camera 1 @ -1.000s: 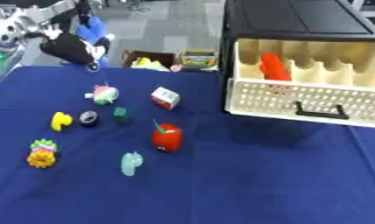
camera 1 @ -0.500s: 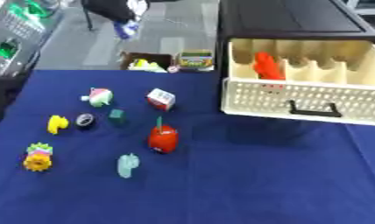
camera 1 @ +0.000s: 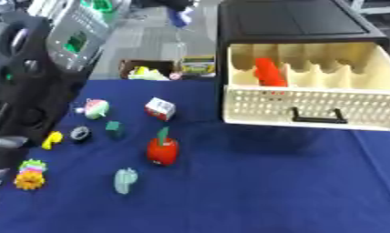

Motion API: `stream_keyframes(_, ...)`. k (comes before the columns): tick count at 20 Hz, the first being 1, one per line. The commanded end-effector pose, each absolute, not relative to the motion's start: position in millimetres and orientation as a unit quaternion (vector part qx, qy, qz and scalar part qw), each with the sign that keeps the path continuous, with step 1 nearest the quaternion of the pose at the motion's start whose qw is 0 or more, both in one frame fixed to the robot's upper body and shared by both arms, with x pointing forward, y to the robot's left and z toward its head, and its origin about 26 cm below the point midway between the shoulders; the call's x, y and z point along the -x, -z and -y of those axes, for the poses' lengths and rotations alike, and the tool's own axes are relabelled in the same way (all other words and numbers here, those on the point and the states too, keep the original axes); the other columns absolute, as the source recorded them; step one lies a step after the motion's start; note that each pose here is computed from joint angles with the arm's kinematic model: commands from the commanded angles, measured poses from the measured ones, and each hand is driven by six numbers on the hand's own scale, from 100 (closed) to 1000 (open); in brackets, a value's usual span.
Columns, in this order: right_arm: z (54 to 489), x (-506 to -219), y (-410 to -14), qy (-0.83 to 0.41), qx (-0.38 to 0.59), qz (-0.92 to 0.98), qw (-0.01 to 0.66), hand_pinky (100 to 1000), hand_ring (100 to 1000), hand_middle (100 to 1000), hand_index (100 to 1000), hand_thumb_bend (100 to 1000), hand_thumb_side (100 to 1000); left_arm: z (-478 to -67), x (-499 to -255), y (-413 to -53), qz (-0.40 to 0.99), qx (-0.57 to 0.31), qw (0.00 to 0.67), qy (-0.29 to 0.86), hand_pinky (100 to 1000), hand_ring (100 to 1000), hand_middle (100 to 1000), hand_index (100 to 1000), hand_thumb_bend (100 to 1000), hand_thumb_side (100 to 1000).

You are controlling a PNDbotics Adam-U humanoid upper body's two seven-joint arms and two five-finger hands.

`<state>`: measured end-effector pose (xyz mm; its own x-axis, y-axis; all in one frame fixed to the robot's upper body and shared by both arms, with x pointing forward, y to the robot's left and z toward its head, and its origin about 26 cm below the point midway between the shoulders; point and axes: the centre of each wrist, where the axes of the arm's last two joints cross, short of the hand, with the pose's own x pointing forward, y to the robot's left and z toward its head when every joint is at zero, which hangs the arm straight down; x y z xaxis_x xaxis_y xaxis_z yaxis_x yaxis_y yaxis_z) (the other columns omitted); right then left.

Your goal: Pick up objects from table and place into drawer.

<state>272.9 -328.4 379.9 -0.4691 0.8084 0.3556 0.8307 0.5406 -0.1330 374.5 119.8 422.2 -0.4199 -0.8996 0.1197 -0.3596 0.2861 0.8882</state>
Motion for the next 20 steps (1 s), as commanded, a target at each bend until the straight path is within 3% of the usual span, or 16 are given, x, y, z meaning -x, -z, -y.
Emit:
stream_keyframes(1,326.3,-267.4,-389.7,0.029,0.474,0.863,0.173,226,387,319,739,100,978,-109.7,-370.8,-433.9,0.762,-0.418,0.308,0.388,100,270,500,260,100,291)
stream_keyframes(14,316.8,-266.1,-401.1,0.037,0.444,0.882,0.157,225,381,318,739,100,975,-75.4,-390.4,-422.7,0.826,-0.317,0.319,0.34,100,273,506,285,100,288)
stream_keyframes(20,313.7,-265.4,-405.1,0.04,0.433,0.888,0.15,225,381,317,738,100,975,-75.6,-410.0,-409.3,0.833,-0.324,0.305,0.329,100,364,570,379,100,281)
